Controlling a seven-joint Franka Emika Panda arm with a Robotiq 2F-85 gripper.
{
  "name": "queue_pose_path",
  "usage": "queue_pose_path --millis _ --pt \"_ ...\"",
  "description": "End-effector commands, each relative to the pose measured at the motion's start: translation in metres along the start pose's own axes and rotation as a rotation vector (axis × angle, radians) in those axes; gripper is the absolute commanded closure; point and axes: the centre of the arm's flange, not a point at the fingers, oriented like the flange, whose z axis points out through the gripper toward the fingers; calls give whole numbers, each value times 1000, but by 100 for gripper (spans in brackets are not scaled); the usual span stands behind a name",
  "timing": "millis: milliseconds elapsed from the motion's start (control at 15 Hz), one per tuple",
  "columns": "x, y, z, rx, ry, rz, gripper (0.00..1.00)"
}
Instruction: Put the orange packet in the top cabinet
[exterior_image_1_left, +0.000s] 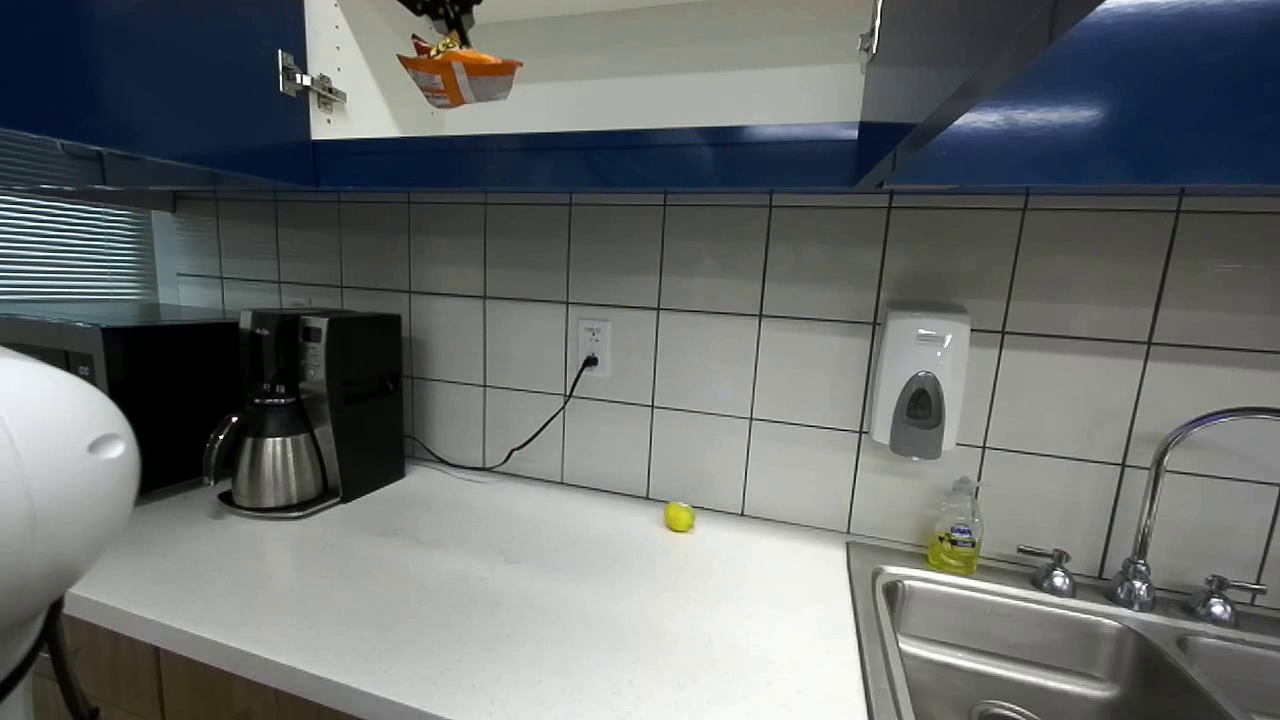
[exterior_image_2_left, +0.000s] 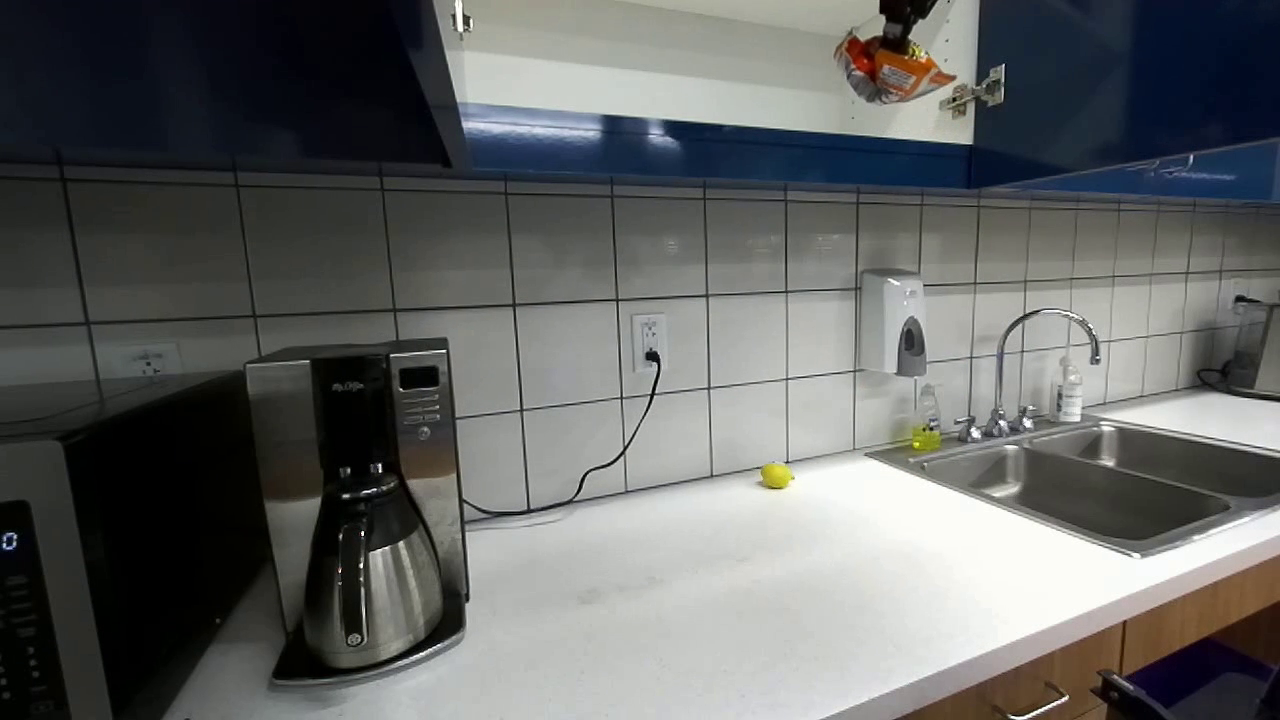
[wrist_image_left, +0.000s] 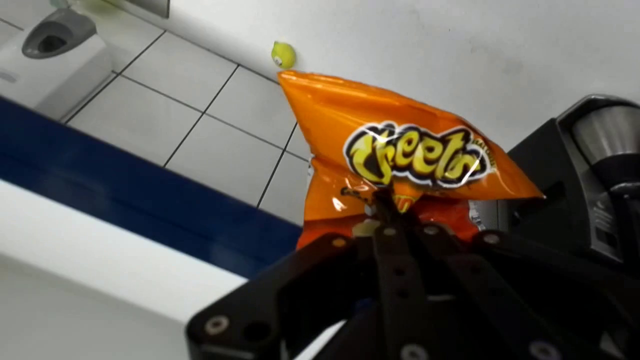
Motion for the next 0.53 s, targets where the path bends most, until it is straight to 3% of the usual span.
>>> queue_pose_path --millis 0,467 --pt "40 16 -25 -31 92 -16 100" --pt "110 45 -28 -76 157 3 100"
